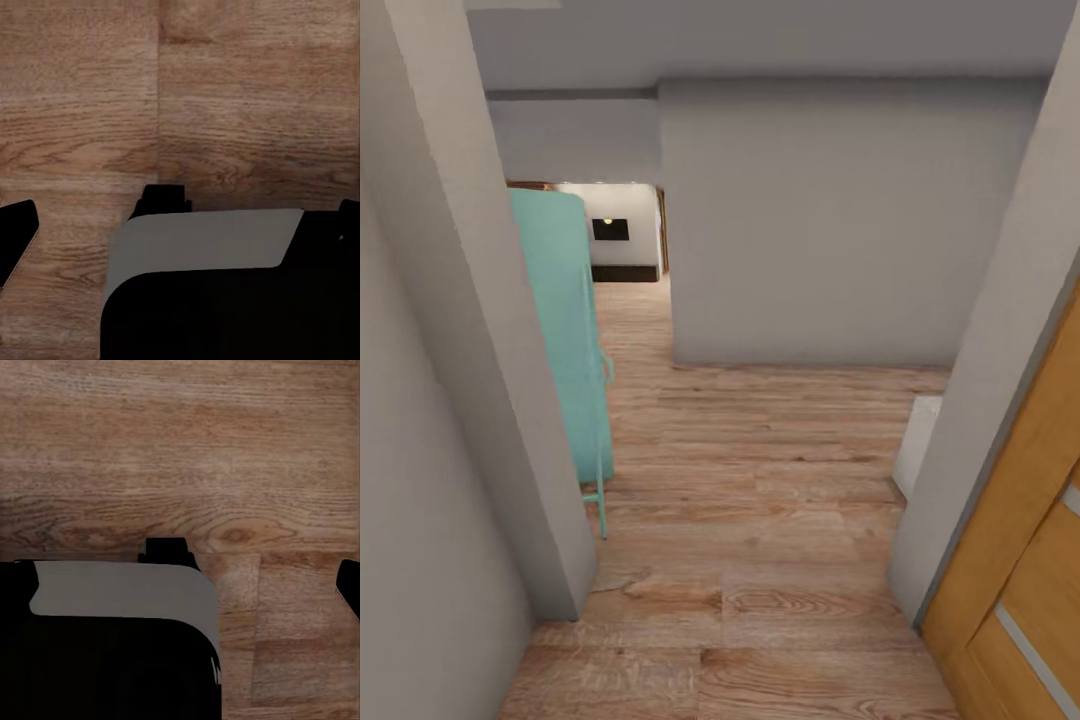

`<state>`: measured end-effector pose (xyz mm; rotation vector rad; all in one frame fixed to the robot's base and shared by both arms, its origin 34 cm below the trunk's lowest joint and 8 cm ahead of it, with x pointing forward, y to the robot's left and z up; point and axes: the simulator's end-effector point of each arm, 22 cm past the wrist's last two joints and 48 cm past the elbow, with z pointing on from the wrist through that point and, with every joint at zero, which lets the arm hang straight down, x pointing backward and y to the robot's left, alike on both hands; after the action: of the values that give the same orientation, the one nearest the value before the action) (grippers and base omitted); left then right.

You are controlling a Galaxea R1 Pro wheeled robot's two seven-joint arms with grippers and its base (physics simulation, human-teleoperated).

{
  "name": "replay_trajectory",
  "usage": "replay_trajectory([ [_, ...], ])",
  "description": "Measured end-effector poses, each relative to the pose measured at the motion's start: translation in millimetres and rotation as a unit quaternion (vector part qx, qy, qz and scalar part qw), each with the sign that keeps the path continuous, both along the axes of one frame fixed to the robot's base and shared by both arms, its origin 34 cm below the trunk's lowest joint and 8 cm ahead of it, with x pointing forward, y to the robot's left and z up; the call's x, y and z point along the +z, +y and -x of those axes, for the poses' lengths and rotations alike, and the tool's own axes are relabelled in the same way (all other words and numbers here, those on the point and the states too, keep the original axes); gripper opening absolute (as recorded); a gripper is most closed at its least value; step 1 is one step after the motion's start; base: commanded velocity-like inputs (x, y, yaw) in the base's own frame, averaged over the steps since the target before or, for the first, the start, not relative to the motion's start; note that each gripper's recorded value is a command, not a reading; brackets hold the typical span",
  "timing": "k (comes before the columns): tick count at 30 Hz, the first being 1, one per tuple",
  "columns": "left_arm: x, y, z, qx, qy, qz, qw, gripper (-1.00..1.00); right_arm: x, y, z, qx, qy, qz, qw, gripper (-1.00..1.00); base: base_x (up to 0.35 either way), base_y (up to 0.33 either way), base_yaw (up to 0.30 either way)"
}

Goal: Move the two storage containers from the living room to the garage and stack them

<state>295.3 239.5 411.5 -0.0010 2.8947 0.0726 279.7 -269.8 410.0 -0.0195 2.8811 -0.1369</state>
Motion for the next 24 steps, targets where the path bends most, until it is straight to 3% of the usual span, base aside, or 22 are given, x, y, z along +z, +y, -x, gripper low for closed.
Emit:
replay_trajectory([
  [24,0.0,1.2,0.1,0.001,0.0,-0.001,1.0,1.0,-0.1,0.3,0.3,0.001,0.001,-0.001,1.0,1.0,0.322,0.0,0.0],
])
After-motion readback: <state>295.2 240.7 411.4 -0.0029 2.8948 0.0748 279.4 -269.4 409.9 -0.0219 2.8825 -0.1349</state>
